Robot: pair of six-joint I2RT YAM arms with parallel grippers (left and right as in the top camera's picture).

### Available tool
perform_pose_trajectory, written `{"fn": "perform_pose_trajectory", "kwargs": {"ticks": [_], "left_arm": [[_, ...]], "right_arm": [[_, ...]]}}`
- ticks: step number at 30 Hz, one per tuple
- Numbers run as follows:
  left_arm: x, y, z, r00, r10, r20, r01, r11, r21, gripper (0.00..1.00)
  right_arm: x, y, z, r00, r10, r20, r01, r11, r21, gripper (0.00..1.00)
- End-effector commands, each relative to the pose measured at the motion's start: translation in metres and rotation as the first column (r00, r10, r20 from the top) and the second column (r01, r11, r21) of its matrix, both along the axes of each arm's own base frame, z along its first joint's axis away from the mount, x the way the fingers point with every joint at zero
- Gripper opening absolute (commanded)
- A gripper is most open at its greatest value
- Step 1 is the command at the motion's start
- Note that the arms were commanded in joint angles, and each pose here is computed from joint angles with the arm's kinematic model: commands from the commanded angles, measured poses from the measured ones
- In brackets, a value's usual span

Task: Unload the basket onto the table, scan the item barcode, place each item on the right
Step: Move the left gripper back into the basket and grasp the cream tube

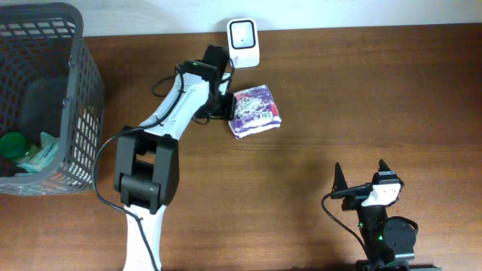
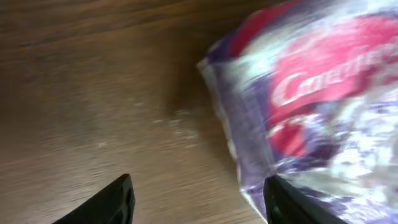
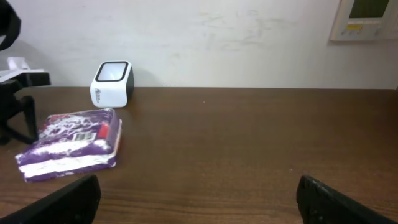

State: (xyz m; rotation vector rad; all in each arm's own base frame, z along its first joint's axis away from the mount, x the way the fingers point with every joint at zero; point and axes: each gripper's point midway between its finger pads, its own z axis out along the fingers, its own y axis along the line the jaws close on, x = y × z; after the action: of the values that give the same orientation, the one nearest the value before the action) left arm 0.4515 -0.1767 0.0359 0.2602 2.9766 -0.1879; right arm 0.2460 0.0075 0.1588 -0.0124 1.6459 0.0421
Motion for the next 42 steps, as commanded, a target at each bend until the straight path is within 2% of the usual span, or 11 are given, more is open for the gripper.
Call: {"fn": "perform_pose_trajectory", "kwargs": {"ticks": [1, 3, 8, 12, 16, 19, 25, 27, 35, 38, 42], "left_arm": [[0.015, 0.045, 0.023, 0.999, 0.049, 0.022, -0.051, 0.997, 0.062, 0.64], [0.022, 0.055, 0.051, 0.996, 0.076, 0.038, -0.078, 0.996, 0.039, 0.64], [0.048, 0.064, 0.184, 0.957, 0.115, 0.267, -0.107, 0.993, -0.045, 0.72], [0.054, 0.104, 0.326, 0.775, 0.212, 0.596, -0.151, 0.977, -0.151, 0.82], [0.042, 0.223, 0.382, 0.587, 0.373, 0.718, -0.383, 0.91, -0.159, 0.99], [0.017, 0.326, 0.361, 0.544, 0.499, 0.675, -0.597, 0.795, -0.107, 1.0], [-0.023, 0.412, 0.279, 0.586, 0.681, 0.44, -0.735, 0.675, -0.066, 0.9], [-0.026, 0.413, 0.235, 0.65, 0.683, 0.333, -0.722, 0.692, -0.008, 0.89], [-0.048, 0.404, 0.124, 0.707, 0.706, 0.052, -0.707, 0.702, 0.088, 0.88], [-0.044, 0.379, 0.088, 0.815, 0.579, -0.03, -0.579, 0.815, -0.009, 0.86], [-0.052, 0.373, 0.06, 0.848, 0.525, -0.071, -0.526, 0.85, -0.008, 0.84]], "right_arm": [[0.0, -0.003, -0.003, 1.0, -0.015, -0.004, 0.015, 1.0, -0.004, 0.99], [0.0, -0.003, -0.003, 1.0, -0.015, -0.004, 0.015, 1.0, -0.004, 0.99], [0.0, -0.003, -0.003, 1.0, -0.015, -0.003, 0.015, 1.0, -0.004, 0.99], [0.0, -0.003, -0.003, 1.0, -0.015, -0.003, 0.015, 1.0, -0.004, 0.99], [0.0, -0.003, -0.003, 1.0, -0.015, -0.004, 0.015, 1.0, -0.004, 0.99], [0.0, -0.003, -0.003, 1.0, -0.015, -0.003, 0.015, 1.0, -0.004, 0.99], [0.0, -0.003, -0.003, 1.0, -0.015, -0.004, 0.015, 1.0, -0.004, 0.99], [0.0, -0.003, -0.003, 1.0, -0.015, -0.003, 0.015, 1.0, -0.004, 0.99], [0.0, -0.003, -0.003, 1.0, -0.015, -0.003, 0.015, 1.0, -0.004, 0.99], [0.0, -0.003, -0.003, 1.0, -0.015, -0.003, 0.015, 1.0, -0.004, 0.99], [0.0, -0.003, -0.003, 1.0, -0.015, -0.003, 0.015, 1.0, -0.003, 0.99]]}}
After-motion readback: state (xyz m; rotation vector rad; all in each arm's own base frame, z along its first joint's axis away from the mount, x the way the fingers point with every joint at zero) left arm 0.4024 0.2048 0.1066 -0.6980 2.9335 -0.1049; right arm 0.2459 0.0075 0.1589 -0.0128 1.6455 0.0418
